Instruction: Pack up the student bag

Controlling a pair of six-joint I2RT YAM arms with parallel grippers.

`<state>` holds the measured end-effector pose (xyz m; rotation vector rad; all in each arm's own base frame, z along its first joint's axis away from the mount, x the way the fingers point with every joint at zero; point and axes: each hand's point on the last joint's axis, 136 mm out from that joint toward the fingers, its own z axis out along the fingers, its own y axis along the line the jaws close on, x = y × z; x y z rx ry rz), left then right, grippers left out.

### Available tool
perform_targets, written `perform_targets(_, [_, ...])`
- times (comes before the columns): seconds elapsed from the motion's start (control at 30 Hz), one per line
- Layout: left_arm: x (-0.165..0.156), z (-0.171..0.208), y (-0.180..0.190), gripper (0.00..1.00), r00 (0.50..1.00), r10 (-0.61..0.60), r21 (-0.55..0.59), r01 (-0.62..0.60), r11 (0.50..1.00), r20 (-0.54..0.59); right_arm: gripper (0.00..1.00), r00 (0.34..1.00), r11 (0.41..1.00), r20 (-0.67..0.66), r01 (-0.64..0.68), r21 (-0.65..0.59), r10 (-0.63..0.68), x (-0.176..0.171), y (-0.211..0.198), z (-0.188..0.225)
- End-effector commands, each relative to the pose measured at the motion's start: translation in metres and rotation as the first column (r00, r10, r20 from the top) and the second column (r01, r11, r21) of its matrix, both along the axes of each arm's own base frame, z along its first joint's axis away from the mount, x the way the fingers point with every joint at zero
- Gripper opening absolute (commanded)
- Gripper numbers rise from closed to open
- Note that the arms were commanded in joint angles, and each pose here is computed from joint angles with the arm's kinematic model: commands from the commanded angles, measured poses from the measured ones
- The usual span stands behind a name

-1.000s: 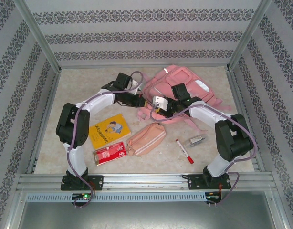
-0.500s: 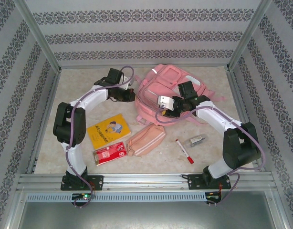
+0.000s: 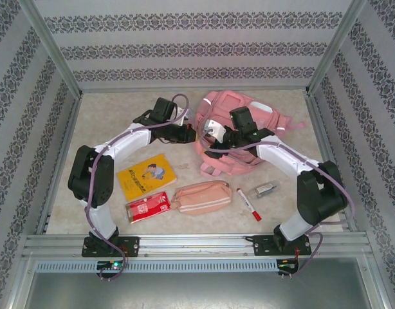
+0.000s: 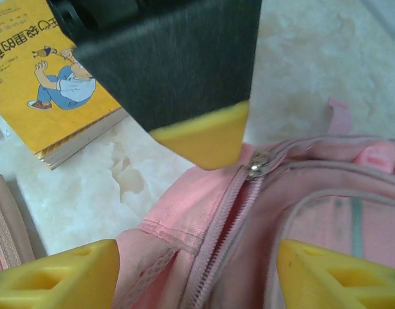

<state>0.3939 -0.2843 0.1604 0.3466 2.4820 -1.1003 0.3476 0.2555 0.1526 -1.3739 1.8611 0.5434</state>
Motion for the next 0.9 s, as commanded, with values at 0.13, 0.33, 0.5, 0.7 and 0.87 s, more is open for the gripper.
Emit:
perform_targets(0.13, [0.007, 0.048, -0.013, 0.00, 0.995, -0.016, -0.126, 0.029, 0.992, 0.103, 0.41, 0.987, 0.995, -0.158, -0.015, -0.094, 0.000, -0.011, -0.007, -0.025])
perform_targets(0.33, [0.011, 0.038, 0.011, 0.00, 0.988, -0.022, 0.034, 0.017, 0.999, 0.156, 0.01, 0.993, 0.974, -0.106, -0.078, -0.213, 0.056, -0.019, -0.026, -0.023])
perform_targets(0.5, [0.028, 0.018, 0.048, 0.00, 0.989, 0.034, 0.112, -0.050, 0.992, 0.145, 0.00, 0.986, 0.964, -0.054, -0.166, -0.208, 0.158, -0.035, -0.034, -0.002])
perform_targets(0.7, [0.047, -0.020, 0.081, 0.00, 0.992, 0.088, 0.227, -0.105, 0.968, 0.086, 0.00, 0.963, 0.930, 0.030, -0.251, -0.268, 0.268, -0.050, -0.045, -0.001])
perform_targets(0.87, [0.057, -0.057, 0.079, 0.00, 0.993, 0.118, 0.306, -0.105, 0.946, -0.025, 0.00, 0.950, 0.906, 0.106, -0.241, -0.348, 0.293, -0.054, -0.060, -0.012])
